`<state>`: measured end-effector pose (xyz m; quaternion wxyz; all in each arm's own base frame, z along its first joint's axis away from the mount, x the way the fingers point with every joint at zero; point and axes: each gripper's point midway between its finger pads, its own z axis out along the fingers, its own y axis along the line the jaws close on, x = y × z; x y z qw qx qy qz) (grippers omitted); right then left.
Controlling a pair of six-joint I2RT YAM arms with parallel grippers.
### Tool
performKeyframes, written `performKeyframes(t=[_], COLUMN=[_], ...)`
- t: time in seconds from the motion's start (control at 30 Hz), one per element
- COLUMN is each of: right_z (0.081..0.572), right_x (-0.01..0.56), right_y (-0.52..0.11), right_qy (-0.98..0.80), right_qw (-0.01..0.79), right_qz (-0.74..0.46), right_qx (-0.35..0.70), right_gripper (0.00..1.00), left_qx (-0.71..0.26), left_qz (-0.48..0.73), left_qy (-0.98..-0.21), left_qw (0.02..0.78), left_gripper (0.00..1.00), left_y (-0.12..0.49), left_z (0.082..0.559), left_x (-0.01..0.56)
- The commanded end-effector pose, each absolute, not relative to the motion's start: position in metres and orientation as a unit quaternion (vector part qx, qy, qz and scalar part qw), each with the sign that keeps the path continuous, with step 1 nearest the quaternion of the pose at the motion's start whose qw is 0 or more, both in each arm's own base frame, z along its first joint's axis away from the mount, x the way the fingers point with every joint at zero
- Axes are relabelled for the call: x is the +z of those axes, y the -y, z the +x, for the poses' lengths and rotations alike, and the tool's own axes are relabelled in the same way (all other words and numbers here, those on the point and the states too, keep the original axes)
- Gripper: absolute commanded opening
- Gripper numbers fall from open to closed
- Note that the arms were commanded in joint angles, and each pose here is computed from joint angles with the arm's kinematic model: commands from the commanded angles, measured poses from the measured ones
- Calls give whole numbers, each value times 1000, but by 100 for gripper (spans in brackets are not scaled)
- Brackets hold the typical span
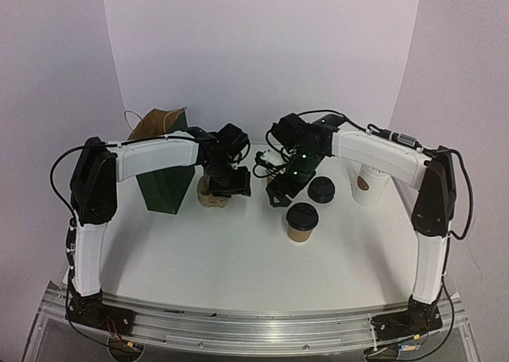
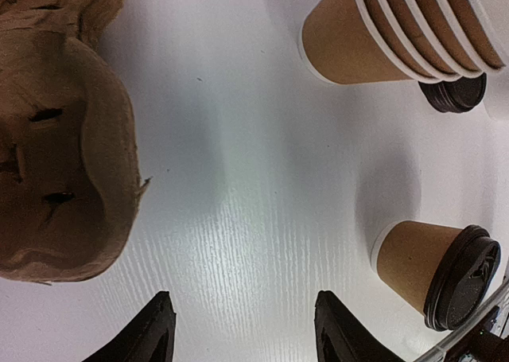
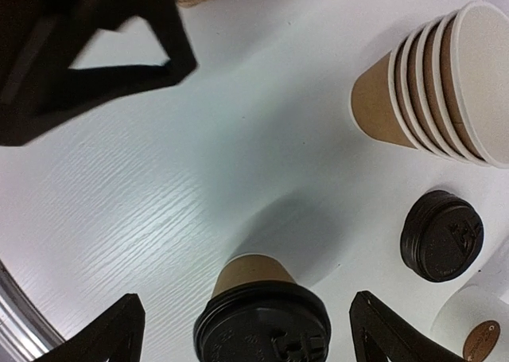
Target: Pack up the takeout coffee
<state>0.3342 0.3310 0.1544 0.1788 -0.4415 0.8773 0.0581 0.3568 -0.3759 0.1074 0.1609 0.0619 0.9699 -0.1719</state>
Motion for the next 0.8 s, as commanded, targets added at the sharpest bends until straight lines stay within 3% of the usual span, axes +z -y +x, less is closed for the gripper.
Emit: performKeyframes(t=[0.0, 0.77], right_z=[357, 320], right_x=[136, 83], right_y=[-327, -276], right_qy=[-886, -894], right_qw=[186, 112], right_qz=[-424, -431], right_qx=[13, -46], right_gripper=[89, 86], left_qx=[-175, -182], left_qz=[54, 72], left_qy=[-966, -963], left_qw=[183, 183], left_gripper=[59, 59], left_y=[365, 379], left_z=[353, 362], left_x=[137, 128])
